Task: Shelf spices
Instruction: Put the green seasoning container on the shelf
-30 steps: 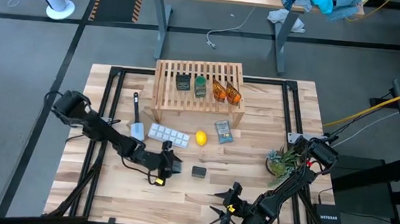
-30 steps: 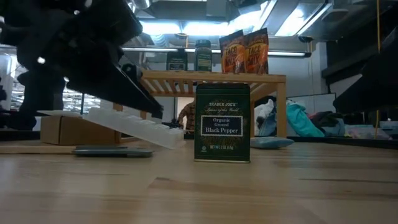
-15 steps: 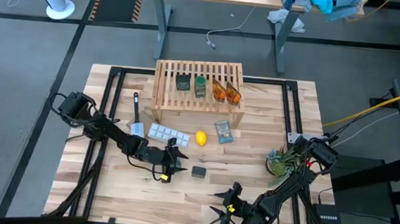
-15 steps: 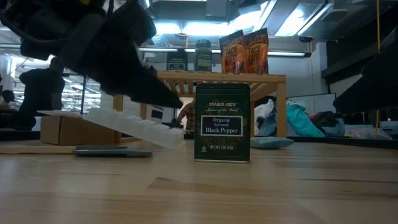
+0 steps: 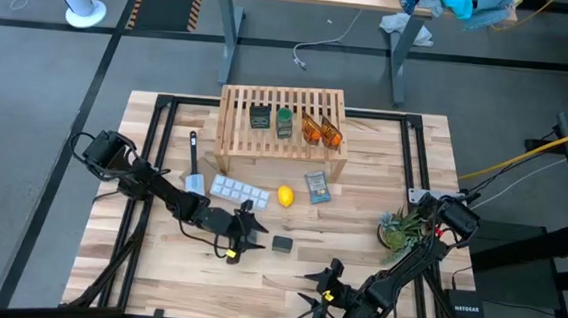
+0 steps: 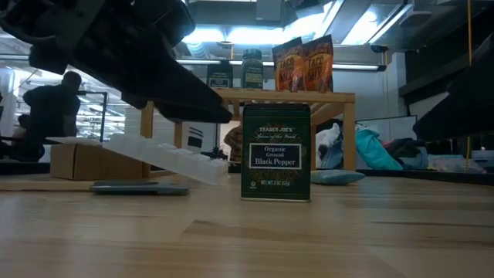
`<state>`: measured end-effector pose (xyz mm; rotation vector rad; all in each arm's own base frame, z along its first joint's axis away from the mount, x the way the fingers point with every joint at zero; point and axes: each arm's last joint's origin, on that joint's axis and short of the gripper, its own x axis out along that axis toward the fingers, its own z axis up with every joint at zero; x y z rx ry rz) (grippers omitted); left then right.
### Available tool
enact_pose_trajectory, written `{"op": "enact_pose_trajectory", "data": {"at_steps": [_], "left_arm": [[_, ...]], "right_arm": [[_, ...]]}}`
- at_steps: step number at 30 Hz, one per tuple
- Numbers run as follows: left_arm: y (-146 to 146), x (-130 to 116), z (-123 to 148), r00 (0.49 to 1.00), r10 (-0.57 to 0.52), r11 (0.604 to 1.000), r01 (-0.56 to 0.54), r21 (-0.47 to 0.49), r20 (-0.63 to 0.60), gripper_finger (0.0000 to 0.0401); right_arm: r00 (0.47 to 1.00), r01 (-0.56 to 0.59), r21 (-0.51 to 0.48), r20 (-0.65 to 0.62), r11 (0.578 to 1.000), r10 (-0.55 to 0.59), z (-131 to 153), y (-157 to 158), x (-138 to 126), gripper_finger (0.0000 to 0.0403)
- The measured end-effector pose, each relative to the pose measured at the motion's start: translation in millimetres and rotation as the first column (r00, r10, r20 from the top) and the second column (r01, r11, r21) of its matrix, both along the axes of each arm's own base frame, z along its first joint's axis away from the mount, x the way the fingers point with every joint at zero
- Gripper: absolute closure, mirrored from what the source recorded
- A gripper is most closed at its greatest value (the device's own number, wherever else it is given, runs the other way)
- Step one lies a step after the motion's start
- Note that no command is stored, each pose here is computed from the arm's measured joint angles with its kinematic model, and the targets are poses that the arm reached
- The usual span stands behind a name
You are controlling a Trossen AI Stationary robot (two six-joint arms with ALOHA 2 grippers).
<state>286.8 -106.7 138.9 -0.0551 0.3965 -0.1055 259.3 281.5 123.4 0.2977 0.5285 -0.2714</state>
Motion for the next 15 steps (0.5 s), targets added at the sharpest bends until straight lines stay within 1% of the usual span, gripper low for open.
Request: {"op": "enact_pose_trajectory", "data": {"at_steps": [3,6,11,15], "left_arm": [[-2.1,-0.8,-0.1,1.000,-0.005,1.000,0.005,-0.015,-0.003,0.0191],[-2.3,-0.9,0.0,1.000,-0.011,1.000,0.011,-0.003,-0.001,0.0191],[3.5,2.0,1.3,1.000,0.008,1.000,-0.008,-0.007,0.012,0.0191],[8.7,4.3,1.8,1.000,0.009,1.000,-0.010,0.026,0.017,0.0191]], "right_arm": [[1.000,0.000,0.000,0.000,1.000,0.000,0.0,0.0,0.0,0.0152],[1.000,0.000,0.000,0.000,1.000,0.000,0.0,0.0,0.0,0.0152],[1.000,0.000,0.000,0.000,1.000,0.000,0.0,0.0,0.0,0.0152],[1.000,0.000,0.000,0.000,1.000,0.000,0.0,0.0,0.0,0.0152]]}}
